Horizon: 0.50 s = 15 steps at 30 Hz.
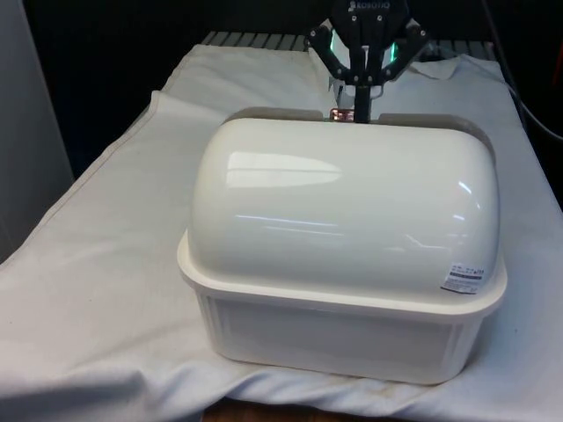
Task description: Open the lid, then close it.
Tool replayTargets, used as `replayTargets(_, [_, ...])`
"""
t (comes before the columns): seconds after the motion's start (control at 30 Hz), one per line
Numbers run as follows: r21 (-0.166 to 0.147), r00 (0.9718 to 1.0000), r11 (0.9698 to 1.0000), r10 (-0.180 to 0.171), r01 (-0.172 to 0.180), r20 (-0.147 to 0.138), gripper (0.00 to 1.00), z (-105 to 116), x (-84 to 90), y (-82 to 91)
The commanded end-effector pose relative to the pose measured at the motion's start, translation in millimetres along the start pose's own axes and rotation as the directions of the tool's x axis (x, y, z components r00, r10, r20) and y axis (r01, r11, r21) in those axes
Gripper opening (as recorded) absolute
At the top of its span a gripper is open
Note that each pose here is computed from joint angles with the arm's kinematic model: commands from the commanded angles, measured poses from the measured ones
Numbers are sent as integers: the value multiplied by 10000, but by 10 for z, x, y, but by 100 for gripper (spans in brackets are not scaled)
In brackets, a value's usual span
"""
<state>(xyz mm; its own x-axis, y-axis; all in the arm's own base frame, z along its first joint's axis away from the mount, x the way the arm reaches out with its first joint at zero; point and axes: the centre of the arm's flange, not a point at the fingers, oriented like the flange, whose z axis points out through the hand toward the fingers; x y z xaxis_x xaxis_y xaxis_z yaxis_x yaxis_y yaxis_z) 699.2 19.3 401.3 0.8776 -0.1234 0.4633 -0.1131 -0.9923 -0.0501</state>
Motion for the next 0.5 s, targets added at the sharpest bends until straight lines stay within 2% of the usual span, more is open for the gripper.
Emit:
replayTargets(0.0, [-42,9999,9999,93,-92,143,0,12,-61,-22])
replayTargets(0.13, [-34,9992,9999,160,-159,368,0,18,-132,-40])
replayTargets(0.17, [-39,9986,9998,196,-195,499,0,21,-168,-45])
replayTargets(0.2, [-17,9992,9999,115,-114,392,0,-10,-121,-23])
replayTargets(0.23, [-40,9983,9998,210,-208,539,0,15,-177,-50])
replayTargets(0.4, [-63,9952,9995,321,-317,922,0,7,-274,-75])
replayTargets(0.43, [-60,9966,9997,234,-230,790,0,-21,-215,-36])
replayTargets(0.47, [-63,9952,9995,321,-317,922,0,7,-274,-75])
